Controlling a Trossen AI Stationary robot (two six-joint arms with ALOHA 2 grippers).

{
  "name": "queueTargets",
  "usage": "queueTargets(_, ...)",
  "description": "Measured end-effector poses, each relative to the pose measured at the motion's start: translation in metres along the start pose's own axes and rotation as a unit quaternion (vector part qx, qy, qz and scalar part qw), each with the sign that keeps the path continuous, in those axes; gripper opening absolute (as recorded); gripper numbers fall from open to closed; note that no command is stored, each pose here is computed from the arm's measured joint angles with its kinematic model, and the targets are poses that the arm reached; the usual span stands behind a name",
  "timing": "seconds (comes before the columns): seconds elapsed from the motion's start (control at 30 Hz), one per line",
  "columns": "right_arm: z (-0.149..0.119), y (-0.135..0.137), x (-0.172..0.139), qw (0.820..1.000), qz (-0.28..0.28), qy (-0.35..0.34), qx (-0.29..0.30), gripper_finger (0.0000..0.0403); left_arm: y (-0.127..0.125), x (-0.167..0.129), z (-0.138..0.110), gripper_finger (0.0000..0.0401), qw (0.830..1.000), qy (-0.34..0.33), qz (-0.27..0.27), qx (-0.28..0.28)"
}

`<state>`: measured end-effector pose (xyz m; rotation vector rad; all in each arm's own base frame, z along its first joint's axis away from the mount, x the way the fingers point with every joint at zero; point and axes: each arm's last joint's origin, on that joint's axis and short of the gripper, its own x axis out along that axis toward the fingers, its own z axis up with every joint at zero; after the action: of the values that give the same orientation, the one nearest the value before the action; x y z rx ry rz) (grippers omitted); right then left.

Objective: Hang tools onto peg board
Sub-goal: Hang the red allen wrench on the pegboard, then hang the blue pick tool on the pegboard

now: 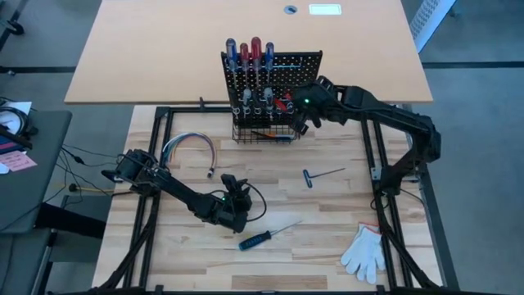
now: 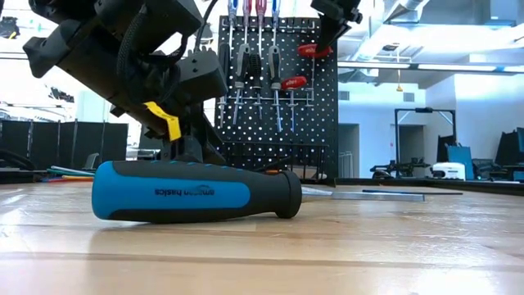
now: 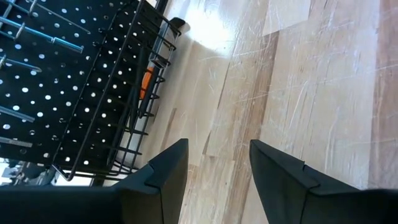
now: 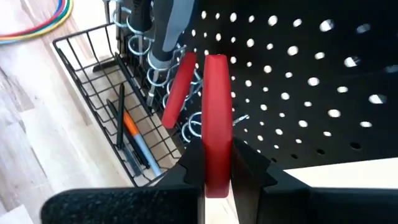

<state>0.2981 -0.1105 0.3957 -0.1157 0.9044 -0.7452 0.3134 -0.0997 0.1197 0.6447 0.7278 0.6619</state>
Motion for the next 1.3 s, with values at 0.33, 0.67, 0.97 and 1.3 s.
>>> queueTargets(0.33,-0.001,-0.019,0.011,0.998,0.046,0.005,0.035,0.0042,-0.001,0.0,0.0,0.0164,1.0,0.0,-0.009,-0.002)
queueTargets(0.67,-0.001,-0.029,0.015,0.998,0.044,0.003,0.051,0.0079,-0.001,0.0,0.0,0.0164,1.0,0.0,-0.009,-0.001)
queueTargets(0.97,0.001,-0.03,0.015,0.998,0.042,-0.008,0.054,0.0133,-0.001,0.0,0.0,0.0164,1.0,0.0,-0.009,-0.001)
queueTargets(1.3,-0.003,-0.022,-0.009,0.998,0.059,-0.02,-0.01,0.0205,-0.001,0.0,0.0,0.0164,1.0,0.001,-0.009,0.0)
